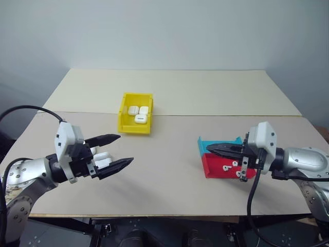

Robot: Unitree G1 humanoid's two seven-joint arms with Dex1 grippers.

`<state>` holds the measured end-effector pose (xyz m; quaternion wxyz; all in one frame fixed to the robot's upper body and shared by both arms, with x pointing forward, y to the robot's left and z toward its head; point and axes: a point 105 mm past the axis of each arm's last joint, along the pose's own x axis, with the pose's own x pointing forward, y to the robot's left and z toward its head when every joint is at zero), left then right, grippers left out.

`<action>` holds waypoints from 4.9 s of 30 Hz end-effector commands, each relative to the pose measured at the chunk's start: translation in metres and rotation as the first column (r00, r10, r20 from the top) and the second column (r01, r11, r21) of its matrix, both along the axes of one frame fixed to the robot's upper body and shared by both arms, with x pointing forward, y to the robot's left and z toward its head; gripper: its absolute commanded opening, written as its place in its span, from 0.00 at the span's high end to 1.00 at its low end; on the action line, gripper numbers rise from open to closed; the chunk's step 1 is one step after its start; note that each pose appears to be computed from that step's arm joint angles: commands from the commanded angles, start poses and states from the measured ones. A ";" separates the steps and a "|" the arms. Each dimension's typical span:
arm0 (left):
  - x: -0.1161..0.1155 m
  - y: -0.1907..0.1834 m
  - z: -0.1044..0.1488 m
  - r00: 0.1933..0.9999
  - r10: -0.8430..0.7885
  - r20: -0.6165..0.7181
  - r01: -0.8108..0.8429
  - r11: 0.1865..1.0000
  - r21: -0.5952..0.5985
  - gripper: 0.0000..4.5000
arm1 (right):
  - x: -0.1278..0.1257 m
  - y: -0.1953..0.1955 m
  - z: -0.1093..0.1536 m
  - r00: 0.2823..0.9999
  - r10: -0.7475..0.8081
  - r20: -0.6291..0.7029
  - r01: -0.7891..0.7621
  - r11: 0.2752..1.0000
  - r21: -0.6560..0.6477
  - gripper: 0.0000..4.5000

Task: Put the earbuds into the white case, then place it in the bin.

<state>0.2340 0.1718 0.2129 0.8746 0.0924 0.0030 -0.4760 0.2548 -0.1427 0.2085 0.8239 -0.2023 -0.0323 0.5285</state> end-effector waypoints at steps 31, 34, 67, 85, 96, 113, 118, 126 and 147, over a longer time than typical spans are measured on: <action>0.011 0.049 -0.002 0.940 0.280 -0.194 -0.215 0.929 0.300 0.00 | -0.005 -0.003 0.012 0.999 0.040 0.004 -0.039 0.998 -0.039 0.00; 0.011 0.058 0.001 0.873 0.374 -0.315 -0.249 0.894 0.371 0.00 | -0.007 -0.003 0.013 0.998 0.056 -0.003 -0.056 0.997 -0.046 0.00; 0.040 0.189 -0.037 0.563 0.799 -0.212 -0.582 0.565 0.585 0.64 | -0.017 0.019 -0.002 0.996 0.079 -0.033 -0.078 0.996 0.035 0.00; 0.110 0.168 -0.091 0.796 0.589 -0.143 -0.413 0.700 0.583 0.99 | -0.029 0.029 -0.001 0.999 0.022 -0.032 -0.019 0.995 0.100 0.00; 0.135 0.146 -0.094 0.847 0.514 -0.136 -0.355 0.737 0.574 0.99 | -0.033 0.029 0.001 0.999 0.008 -0.033 -0.005 0.995 0.103 0.00; 0.160 0.092 -0.093 0.932 0.334 -0.142 -0.212 0.819 0.533 0.99 | -0.033 0.031 0.003 1.000 0.012 -0.023 -0.010 0.994 0.109 0.00; 0.159 0.096 -0.085 0.935 0.323 -0.143 -0.199 0.816 0.542 0.99 | -0.034 0.031 0.003 1.000 0.012 -0.024 -0.010 0.994 0.109 0.00; 0.142 0.140 -0.055 0.926 0.367 -0.086 -0.230 0.732 0.641 0.79 | -0.035 0.031 0.001 1.000 0.011 -0.027 -0.008 0.993 0.116 0.00; 0.069 0.146 -0.050 0.930 0.255 -0.265 -0.003 0.727 0.687 0.01 | -0.039 0.030 0.001 0.999 0.017 -0.033 -0.013 0.991 0.132 0.00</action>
